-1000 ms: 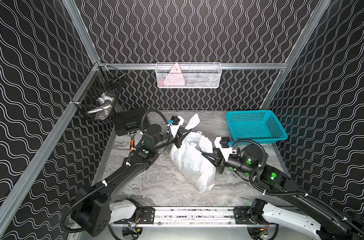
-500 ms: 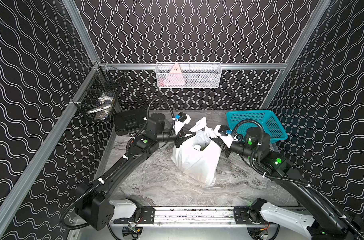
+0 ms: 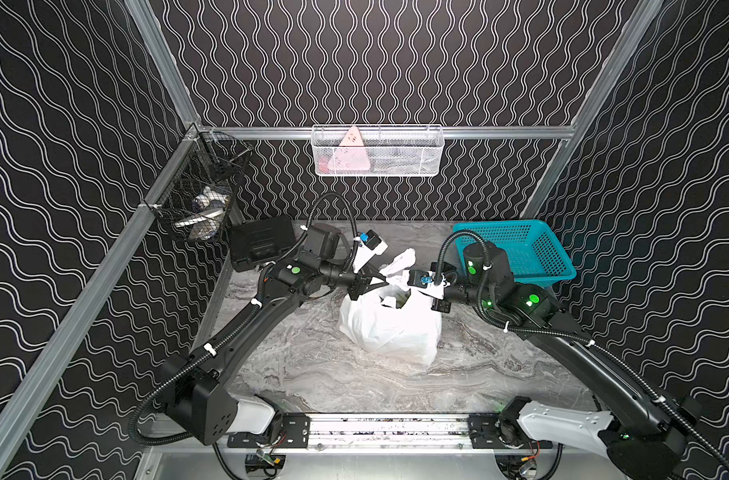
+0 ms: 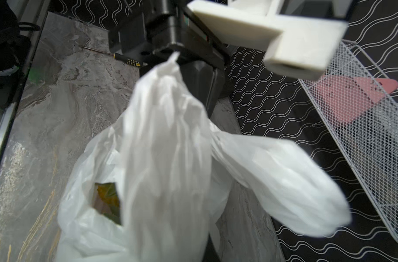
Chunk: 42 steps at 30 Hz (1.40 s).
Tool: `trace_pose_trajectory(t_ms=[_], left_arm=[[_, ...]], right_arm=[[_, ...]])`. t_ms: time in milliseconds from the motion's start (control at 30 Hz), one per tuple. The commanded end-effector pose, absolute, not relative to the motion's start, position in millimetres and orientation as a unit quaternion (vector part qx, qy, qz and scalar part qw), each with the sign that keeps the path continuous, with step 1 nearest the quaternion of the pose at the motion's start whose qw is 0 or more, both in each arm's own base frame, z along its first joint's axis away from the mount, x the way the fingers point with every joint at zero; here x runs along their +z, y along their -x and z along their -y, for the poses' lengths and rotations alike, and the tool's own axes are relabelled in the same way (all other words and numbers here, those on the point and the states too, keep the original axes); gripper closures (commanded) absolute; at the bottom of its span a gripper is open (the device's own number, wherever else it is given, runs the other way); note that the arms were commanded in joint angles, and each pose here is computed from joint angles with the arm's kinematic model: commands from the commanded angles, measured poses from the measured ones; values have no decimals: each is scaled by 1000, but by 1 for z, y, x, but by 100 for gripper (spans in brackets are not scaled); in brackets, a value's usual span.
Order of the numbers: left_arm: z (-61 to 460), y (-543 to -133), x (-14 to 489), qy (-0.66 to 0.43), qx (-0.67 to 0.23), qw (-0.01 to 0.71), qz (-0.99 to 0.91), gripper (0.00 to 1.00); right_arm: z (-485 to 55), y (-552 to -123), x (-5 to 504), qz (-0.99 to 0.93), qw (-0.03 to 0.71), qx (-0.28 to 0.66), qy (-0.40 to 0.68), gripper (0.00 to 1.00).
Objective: Place the pineapple into a plastic bag & tie a knot
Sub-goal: Cross the plastic bag at the center of the board.
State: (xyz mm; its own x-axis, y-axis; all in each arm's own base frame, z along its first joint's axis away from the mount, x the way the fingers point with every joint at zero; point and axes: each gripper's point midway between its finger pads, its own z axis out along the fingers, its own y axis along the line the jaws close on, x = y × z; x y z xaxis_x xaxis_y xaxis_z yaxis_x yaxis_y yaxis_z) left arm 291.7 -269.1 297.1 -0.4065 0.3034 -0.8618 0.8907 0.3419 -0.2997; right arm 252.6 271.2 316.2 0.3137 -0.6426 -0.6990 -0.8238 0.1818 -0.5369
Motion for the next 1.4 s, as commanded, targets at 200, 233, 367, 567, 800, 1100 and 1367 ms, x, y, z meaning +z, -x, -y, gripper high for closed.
trace_pose_trajectory(t_ms=[200,233,367,567,800,1100,1367], left_arm=[[271,-282,302,-442,-411,344,-719,100],[271,-282,302,-443,-410,343,-719,100],[269,-278,306,-452,-404,339,-719,100],[268,-275,307,-456,-402,345,-715,94],[262,-271,302,-467,-381,354,-715,72],[262,-264,307,-474,-391,360,-702,43],[264,-262,312,-472,-405,367,-692,27]], right_arm=[[-283,-267,315,-534,533,41,655,100],[-282,-268,315,-534,531,39,657,100],[-285,-272,322,-542,542,49,640,100],[-292,-273,319,-540,540,63,643,100],[-296,-274,321,-548,547,83,627,100],[-299,-273,316,-550,537,86,634,100],[-310,-265,297,-533,513,45,671,100]])
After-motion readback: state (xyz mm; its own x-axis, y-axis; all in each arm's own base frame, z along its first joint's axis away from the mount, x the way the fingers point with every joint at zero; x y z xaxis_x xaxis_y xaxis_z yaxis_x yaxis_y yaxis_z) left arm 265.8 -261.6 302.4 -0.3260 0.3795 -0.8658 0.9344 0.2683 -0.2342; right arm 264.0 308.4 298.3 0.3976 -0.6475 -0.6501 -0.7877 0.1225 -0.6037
